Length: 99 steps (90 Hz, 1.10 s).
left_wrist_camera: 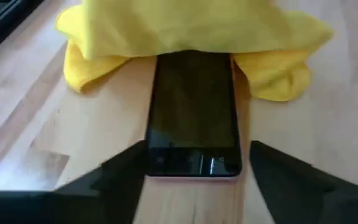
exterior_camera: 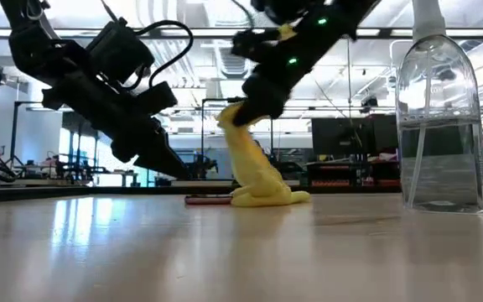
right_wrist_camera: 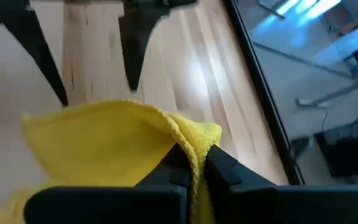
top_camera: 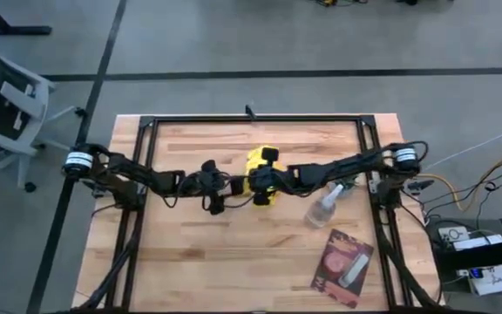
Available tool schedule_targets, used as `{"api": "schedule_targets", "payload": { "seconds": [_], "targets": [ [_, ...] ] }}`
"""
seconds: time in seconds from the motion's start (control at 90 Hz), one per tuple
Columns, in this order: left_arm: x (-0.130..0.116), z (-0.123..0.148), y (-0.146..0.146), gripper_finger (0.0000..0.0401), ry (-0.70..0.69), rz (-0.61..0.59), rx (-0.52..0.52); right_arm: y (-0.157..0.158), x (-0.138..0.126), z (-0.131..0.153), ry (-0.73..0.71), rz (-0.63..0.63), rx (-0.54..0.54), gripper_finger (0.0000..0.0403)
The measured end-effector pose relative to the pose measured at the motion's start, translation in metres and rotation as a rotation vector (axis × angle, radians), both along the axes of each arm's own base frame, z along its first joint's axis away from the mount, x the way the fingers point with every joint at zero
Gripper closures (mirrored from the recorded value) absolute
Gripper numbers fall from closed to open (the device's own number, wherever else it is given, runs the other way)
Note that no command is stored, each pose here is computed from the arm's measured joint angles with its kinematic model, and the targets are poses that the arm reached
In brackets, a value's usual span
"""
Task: Apply microfiber cloth
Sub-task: Wipe the front of the pink cellphone with a microfiber cloth
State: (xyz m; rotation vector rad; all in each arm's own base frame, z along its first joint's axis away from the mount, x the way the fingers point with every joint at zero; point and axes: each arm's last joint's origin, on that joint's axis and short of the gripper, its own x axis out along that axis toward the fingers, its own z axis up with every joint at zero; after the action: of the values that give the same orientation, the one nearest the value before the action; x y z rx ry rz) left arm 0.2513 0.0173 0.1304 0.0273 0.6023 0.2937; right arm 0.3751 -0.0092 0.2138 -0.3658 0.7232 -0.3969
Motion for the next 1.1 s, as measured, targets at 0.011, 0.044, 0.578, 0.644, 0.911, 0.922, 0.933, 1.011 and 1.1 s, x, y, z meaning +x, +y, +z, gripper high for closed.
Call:
{"api": "schedule_targets", "payload": {
  "seconds": [0.011,0.044,0.578,0.644,0.911,0.922,0.933,1.011,1.1],
  "targets": [
    [0.0,0.0,0.001,0.0092,-0.001,0.003,-0.002,0.0,-0.002,0.0,-0.004,-0.003,0.004,0.0403],
    [0.0,0.0,0.002,0.0077,-0.003,0.013,-0.005,-0.001,-0.006,-0.003,0.0,-0.015,0.014,0.0403],
    [0.037,-0.034,0.018,0.0015,0.005,-0.065,-0.081,-0.002,-0.029,-0.039,-0.024,-0.094,0.117,0.0403],
    [0.041,-0.035,0.019,0.0015,0.006,-0.063,-0.08,-0.002,-0.031,-0.042,-0.013,-0.089,0.124,0.0403],
    [0.036,-0.014,0.018,0.0014,0.019,-0.071,-0.089,-0.001,-0.03,-0.042,-0.024,-0.064,0.153,0.0403],
    [0.036,-0.013,0.018,0.0014,0.016,-0.072,-0.086,-0.001,-0.03,-0.042,-0.025,-0.062,0.153,0.0403],
    [0.036,-0.011,0.018,0.0014,0.01,-0.073,-0.082,-0.001,-0.03,-0.041,-0.027,-0.06,0.152,0.0403],
    [0.034,-0.006,0.021,0.0014,-0.016,-0.066,-0.067,-0.002,-0.029,-0.041,-0.027,-0.056,0.148,0.0403],
    [0.031,-0.012,0.025,0.0014,0.014,-0.053,-0.071,-0.002,-0.029,-0.041,-0.03,-0.057,0.146,0.0403]
  ]
}}
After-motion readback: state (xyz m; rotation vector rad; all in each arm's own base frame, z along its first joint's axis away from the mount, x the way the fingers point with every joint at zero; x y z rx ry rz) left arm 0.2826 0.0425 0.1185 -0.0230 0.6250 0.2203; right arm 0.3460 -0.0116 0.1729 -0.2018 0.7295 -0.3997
